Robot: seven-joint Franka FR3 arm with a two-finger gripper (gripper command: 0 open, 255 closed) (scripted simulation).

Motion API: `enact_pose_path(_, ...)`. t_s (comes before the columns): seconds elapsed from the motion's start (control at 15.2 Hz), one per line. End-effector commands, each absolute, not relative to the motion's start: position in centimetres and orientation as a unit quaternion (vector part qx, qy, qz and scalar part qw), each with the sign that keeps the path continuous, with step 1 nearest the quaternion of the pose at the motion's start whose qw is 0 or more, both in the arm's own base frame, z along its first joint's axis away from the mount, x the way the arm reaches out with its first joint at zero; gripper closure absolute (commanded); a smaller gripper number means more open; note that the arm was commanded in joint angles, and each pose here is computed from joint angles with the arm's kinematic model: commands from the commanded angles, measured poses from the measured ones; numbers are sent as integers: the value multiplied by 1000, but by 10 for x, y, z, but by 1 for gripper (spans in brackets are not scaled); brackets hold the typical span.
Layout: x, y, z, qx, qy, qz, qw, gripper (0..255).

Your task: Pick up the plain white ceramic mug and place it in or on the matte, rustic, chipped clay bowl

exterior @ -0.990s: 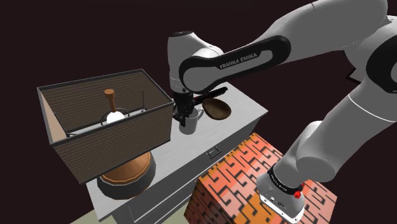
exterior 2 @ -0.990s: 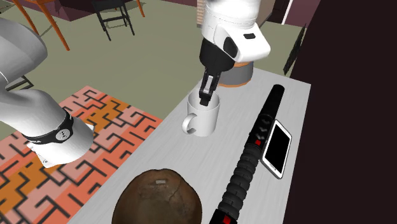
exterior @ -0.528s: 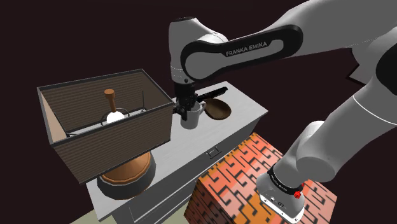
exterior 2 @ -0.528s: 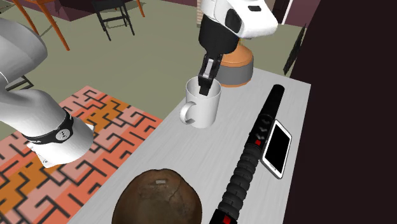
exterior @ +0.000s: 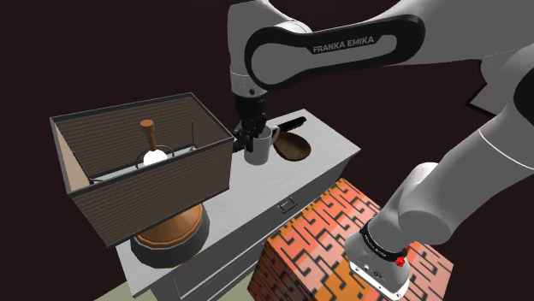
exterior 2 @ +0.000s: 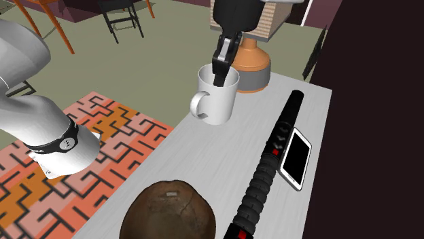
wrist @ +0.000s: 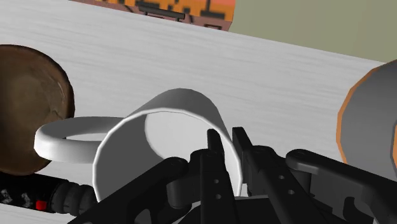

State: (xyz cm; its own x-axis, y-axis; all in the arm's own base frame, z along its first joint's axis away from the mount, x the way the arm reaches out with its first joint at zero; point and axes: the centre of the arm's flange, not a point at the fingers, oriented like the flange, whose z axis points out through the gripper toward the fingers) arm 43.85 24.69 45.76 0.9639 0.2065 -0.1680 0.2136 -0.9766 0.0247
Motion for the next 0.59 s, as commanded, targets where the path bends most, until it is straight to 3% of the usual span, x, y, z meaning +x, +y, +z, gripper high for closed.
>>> enact_pose_path(0.0,439,245,468,991,106,-83,21,255)
enact_pose_path(0.53,446,141,478,991,106,-83,21,255)
